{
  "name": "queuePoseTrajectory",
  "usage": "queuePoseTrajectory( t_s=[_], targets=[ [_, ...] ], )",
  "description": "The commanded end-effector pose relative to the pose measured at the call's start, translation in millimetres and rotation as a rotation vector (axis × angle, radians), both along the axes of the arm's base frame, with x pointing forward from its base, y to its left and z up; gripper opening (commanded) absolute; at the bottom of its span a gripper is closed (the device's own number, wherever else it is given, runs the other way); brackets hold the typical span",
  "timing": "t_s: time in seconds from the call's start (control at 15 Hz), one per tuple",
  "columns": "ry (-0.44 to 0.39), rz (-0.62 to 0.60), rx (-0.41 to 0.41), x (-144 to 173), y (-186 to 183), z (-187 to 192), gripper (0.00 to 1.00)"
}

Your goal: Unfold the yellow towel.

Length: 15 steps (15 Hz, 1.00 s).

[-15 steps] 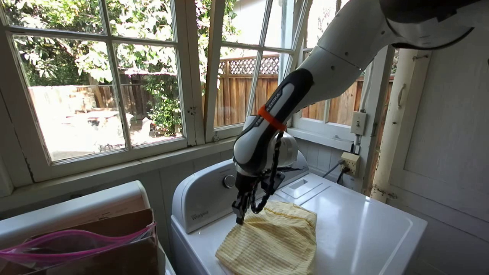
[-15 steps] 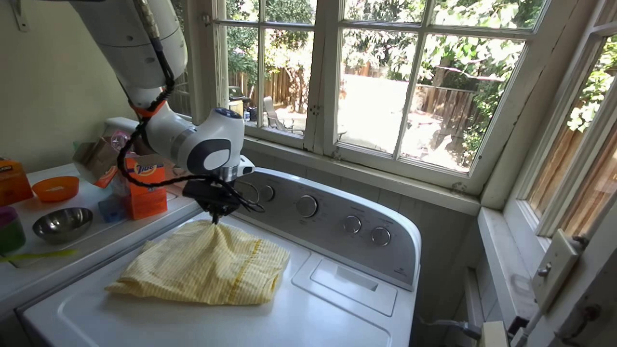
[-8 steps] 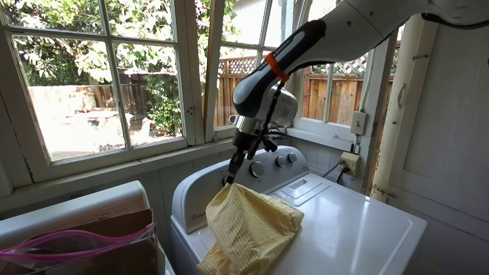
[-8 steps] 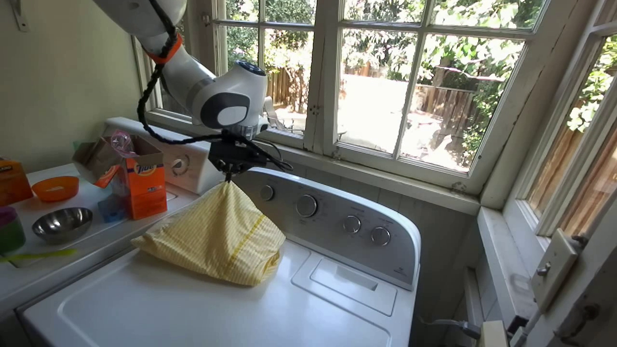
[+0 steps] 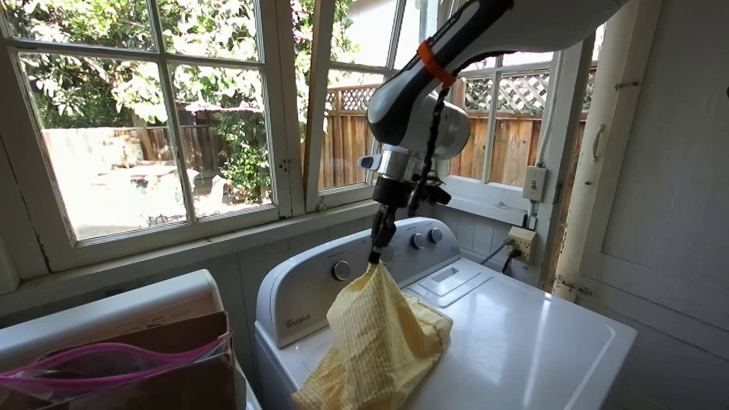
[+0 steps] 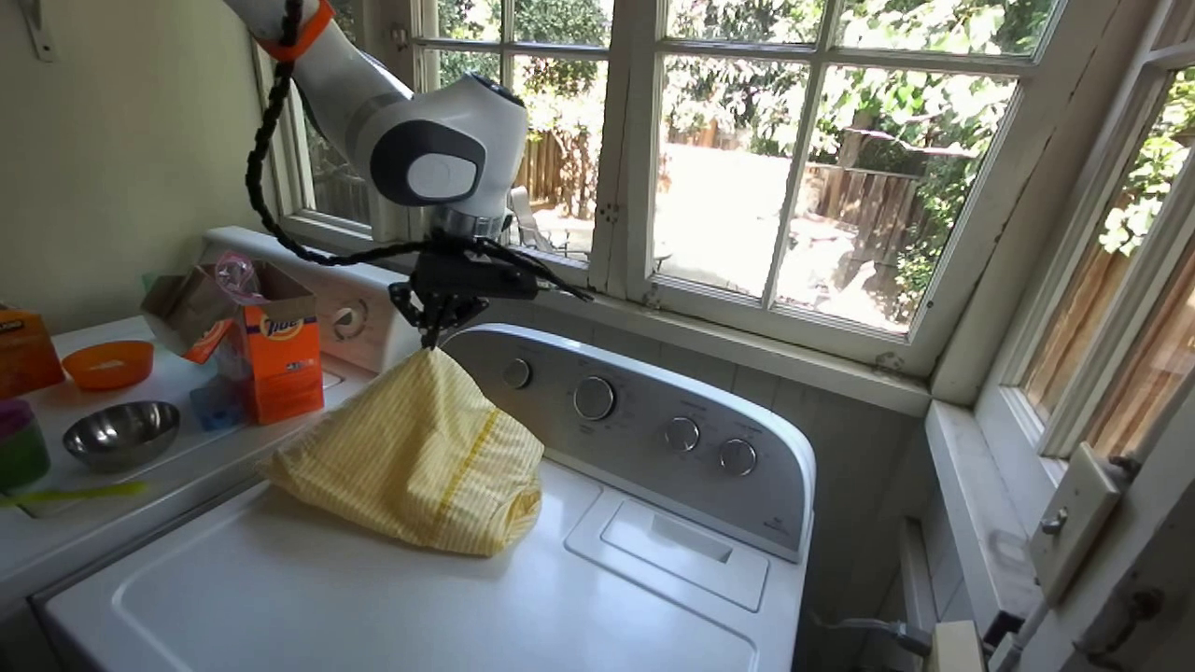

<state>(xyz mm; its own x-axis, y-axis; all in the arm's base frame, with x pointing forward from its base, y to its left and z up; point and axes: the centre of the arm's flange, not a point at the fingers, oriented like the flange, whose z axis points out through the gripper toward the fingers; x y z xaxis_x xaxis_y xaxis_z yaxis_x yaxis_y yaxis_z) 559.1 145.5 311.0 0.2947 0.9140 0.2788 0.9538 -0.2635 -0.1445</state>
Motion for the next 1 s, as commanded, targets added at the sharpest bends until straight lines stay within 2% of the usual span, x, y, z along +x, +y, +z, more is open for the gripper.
queuePoseTrajectory(
  t_s=[0.0,0.27,0.4,0.73,0.93],
  targets=[
    [-0.039,-0.081,-0.130,-54,-40,23,0.00],
    [0.003,-0.188,-0.284,-87,-64,48,0.00],
    [0.061,-0.231,-0.364,-101,-69,48,0.00],
    [0.319,-0.310,-0.488,-142,-68,22,0.00],
    [0.450,-0.422,-0.531,-160,-66,-3,0.00]
  ],
)
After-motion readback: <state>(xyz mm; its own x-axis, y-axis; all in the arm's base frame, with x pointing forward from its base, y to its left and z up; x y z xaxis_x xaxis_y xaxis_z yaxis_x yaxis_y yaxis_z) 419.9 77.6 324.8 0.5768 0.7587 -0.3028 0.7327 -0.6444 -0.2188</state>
